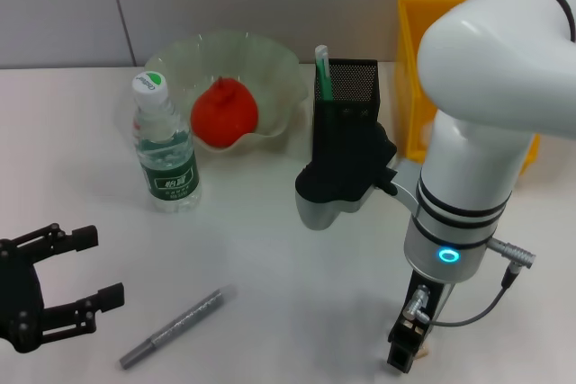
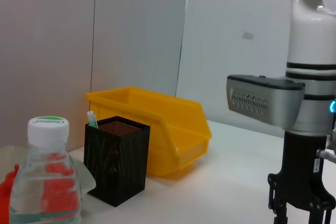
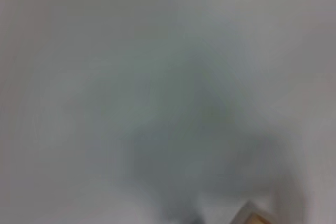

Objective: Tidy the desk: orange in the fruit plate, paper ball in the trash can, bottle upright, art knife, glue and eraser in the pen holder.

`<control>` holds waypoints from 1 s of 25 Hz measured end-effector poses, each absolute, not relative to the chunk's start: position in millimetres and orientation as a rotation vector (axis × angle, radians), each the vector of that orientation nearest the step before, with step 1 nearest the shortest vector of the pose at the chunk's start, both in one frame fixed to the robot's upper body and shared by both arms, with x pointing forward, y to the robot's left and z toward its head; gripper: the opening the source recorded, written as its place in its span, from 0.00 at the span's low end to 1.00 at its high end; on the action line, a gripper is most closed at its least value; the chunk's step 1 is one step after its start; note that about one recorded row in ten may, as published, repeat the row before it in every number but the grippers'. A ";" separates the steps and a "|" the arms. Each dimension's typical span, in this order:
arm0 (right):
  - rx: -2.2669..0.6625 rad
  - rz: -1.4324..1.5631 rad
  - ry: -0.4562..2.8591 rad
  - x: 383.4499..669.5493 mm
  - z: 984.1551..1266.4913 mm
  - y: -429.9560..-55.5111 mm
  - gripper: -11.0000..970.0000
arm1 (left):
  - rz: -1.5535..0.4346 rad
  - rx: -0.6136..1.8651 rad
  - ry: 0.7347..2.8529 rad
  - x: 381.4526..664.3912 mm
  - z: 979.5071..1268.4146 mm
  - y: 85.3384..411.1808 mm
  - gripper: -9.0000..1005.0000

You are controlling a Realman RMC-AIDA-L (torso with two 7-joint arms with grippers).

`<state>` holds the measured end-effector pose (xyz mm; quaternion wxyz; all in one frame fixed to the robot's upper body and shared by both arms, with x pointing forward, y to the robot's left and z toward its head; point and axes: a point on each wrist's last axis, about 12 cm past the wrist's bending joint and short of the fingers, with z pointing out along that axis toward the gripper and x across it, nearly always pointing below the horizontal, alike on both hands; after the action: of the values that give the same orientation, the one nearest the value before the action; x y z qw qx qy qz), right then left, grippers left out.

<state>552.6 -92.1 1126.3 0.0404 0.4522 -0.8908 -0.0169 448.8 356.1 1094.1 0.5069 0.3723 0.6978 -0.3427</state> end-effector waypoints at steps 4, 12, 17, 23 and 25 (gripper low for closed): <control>1.391 -0.047 -2.732 552.2 1124.8 -91.7 0.56 | -0.837 0.889 1.677 445.5 1094.6 357.2 0.81; 1.409 -0.022 -2.733 552.1 1123.2 -90.4 0.55 | -0.842 0.884 1.680 442.9 1093.6 357.9 0.81; 1.409 -0.021 -2.734 552.2 1122.8 -90.5 0.50 | -0.841 0.876 1.681 440.9 1093.4 359.4 0.81; 1.405 -0.032 -2.742 553.3 1124.7 -90.7 0.44 | -0.843 0.872 1.680 439.6 1092.4 359.5 0.81; 1.414 -0.041 -2.759 556.5 1132.0 -91.6 0.44 | -0.846 0.868 1.681 438.7 1091.5 359.5 0.81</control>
<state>556.5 -91.6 1132.0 0.0206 0.4558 -0.8897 -0.0132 438.7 359.5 1091.5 0.5095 0.3604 0.6980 -0.3512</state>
